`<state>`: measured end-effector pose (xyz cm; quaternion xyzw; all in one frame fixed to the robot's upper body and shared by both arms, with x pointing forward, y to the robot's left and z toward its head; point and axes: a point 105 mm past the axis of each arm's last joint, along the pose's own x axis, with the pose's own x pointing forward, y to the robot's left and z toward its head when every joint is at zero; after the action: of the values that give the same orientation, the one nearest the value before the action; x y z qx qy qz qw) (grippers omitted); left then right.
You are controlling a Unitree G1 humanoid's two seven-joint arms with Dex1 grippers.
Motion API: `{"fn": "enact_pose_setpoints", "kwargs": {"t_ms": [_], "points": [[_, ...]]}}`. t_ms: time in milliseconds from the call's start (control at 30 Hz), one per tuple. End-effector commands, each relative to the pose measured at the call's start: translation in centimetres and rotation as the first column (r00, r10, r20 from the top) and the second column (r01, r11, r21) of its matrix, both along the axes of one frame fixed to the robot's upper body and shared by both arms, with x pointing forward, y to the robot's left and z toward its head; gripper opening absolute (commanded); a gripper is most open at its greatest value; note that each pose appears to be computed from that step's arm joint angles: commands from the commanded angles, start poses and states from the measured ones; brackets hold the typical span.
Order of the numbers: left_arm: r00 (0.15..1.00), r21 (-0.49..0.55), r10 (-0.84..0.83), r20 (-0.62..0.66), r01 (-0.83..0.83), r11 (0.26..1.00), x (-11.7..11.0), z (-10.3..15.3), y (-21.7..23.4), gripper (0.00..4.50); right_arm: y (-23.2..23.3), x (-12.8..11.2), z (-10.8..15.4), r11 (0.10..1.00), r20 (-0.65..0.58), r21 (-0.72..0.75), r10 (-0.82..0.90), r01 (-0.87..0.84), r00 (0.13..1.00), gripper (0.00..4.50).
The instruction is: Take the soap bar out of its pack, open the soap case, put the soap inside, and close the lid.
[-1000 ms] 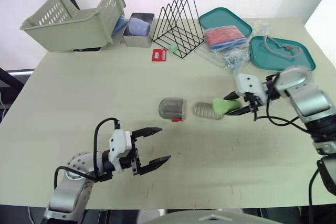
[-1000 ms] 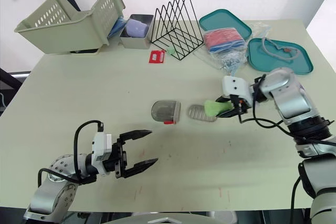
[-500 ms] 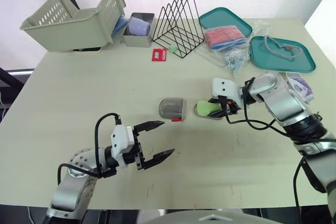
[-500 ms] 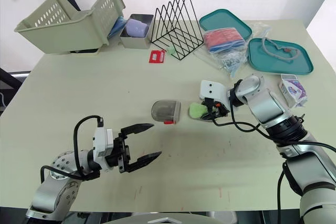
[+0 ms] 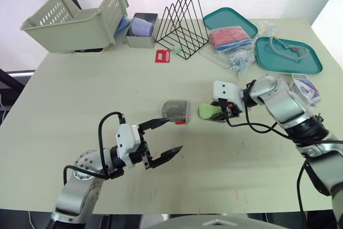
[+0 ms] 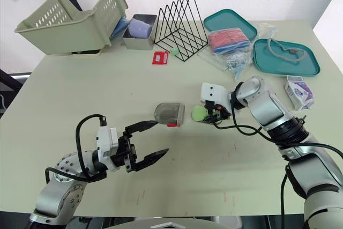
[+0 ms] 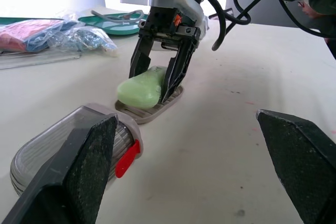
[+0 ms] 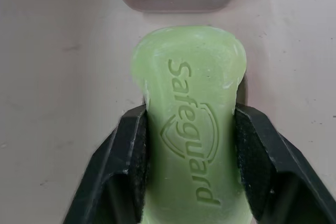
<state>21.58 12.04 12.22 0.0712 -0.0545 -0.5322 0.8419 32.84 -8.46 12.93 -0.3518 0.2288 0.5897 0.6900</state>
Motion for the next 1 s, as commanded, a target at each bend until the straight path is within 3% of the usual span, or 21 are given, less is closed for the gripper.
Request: {"fn": "enact_pose_setpoints", "kwargs": {"t_ms": [33,67,133,333,467,667,767,833,1000], "points": [[1.0,0.0,0.002,0.023,-0.002,1.0,-0.1,0.6,-0.4,4.5,0.4,0.2,1.6,1.0,0.051,0.013,0.026,-0.027,0.998,3.74],[1.0,0.0,0.015,0.025,-0.015,1.0,0.1,0.7,-0.4,4.5,0.3,0.1,1.7,1.0,0.052,0.015,0.027,-0.028,0.998,4.17],[0.999,-0.008,0.027,0.026,-0.027,1.0,0.3,0.7,-0.4,4.5,0.2,0.1,1.9,0.999,0.055,0.017,0.027,-0.028,0.998,4.38],[0.997,-0.023,0.083,-0.002,-0.083,0.996,0.8,0.4,-0.1,4.5,-1.4,-0.4,3.4,0.997,0.075,0.082,-0.001,-0.005,0.997,4.38],[0.994,-0.031,0.077,-0.079,-0.079,0.996,1.4,0.1,0.2,4.5,-3.5,-0.6,4.3,0.972,0.089,0.234,-0.052,0.03,0.995,4.38],[0.999,-0.038,0.026,-0.041,-0.028,0.999,2.2,1.2,1.1,4.5,-7.0,-2.4,3.5,0.898,0.088,0.44,-0.061,0.016,0.994,4.38],[1.0,-0.019,0.024,-0.007,-0.024,1.0,3.3,1.6,1.7,4.5,-8.6,-4.0,2.5,0.883,0.082,0.468,-0.016,-0.025,0.997,4.38],[0.999,0.011,0.023,0.036,-0.023,1.0,4.8,2.0,2.3,4.5,-9.8,-5.0,1.8,0.853,0.037,0.521,-0.019,-0.003,0.999,4.38],[0.996,0.138,-0.042,0.078,0.031,0.99,7.1,1.5,2.7,4.5,-11.6,-6.4,0.0,0.873,0.028,0.488,0.006,-0.019,1.0,4.38]]}}
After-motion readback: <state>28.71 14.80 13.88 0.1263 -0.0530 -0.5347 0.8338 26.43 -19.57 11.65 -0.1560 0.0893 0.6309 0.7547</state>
